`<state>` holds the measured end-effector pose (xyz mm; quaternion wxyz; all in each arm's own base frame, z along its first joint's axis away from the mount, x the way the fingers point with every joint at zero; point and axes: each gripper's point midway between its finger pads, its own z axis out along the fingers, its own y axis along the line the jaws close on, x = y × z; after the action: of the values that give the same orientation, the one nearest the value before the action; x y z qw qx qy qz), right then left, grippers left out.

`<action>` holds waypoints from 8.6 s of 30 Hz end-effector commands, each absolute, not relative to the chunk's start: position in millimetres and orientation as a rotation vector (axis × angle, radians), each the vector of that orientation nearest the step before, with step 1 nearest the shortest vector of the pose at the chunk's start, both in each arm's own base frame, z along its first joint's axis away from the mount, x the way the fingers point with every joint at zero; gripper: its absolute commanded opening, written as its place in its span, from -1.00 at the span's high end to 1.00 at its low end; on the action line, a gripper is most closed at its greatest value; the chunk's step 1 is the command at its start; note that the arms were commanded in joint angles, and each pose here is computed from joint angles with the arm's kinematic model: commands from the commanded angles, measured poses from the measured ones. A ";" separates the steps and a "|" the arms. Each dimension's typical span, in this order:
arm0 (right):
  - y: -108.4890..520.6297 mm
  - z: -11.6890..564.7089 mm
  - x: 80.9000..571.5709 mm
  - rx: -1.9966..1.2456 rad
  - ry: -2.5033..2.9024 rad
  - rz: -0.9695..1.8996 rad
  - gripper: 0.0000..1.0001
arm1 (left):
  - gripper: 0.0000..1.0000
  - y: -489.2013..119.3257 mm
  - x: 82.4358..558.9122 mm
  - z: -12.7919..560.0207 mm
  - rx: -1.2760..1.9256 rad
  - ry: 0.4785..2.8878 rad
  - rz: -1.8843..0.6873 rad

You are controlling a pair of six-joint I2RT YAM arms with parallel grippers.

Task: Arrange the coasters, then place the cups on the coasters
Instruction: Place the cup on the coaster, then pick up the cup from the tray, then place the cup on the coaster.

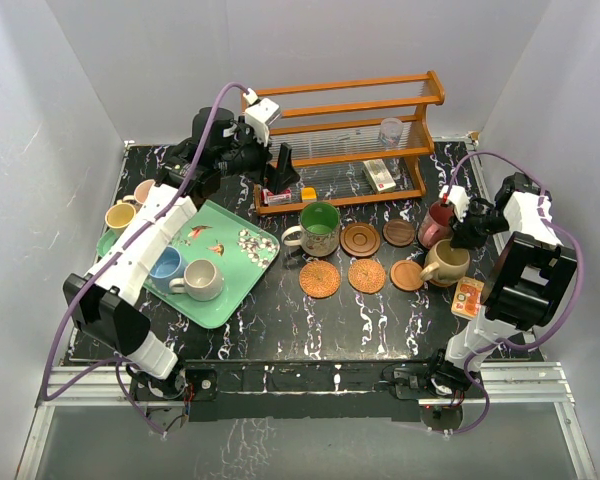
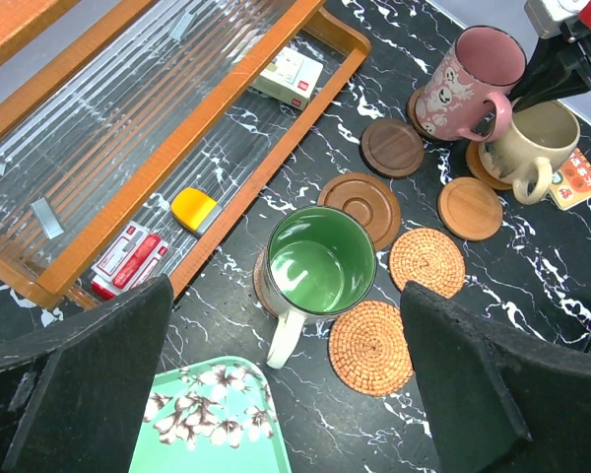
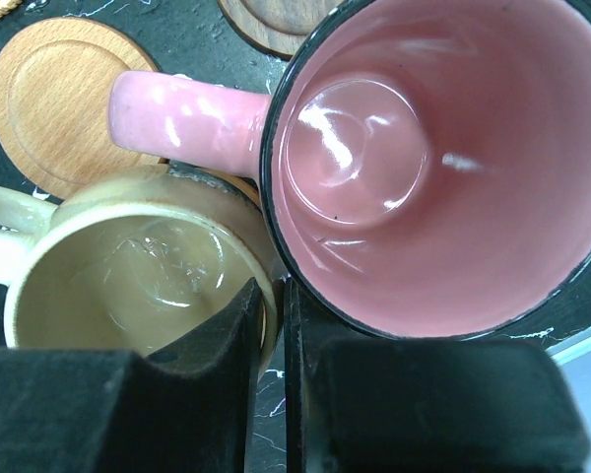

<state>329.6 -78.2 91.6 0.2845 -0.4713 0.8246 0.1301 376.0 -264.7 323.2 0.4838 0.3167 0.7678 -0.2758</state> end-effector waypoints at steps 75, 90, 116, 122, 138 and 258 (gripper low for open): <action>-73.5 122.0 325.8 -1.307 2.109 0.199 0.61 | -0.97 -241.8 360.7 358.9 0.707 1.776 -0.773; -75.3 141.0 326.9 -1.252 2.134 0.181 0.25 | -0.97 -237.0 360.3 359.9 0.694 1.776 -0.770; -15.8 161.2 320.0 -0.891 2.219 0.173 0.08 | -0.97 -229.2 360.0 360.1 0.672 1.777 -0.765; -11.7 151.7 323.9 -0.867 2.262 0.182 0.10 | -0.97 -227.8 359.8 361.1 0.667 1.775 -0.767; 1.4 137.5 331.2 -0.861 2.278 0.229 0.11 | -0.97 -223.9 361.5 359.1 0.657 1.782 -0.756; 226.5 375.4 397.6 -0.659 1.686 0.695 -0.11 | 1.00 -268.1 440.8 359.6 0.665 1.870 -0.239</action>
<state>395.9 224.0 336.7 0.5223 -0.3099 0.7446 0.2771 416.3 -247.7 299.1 0.4501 0.3711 0.8086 -0.0772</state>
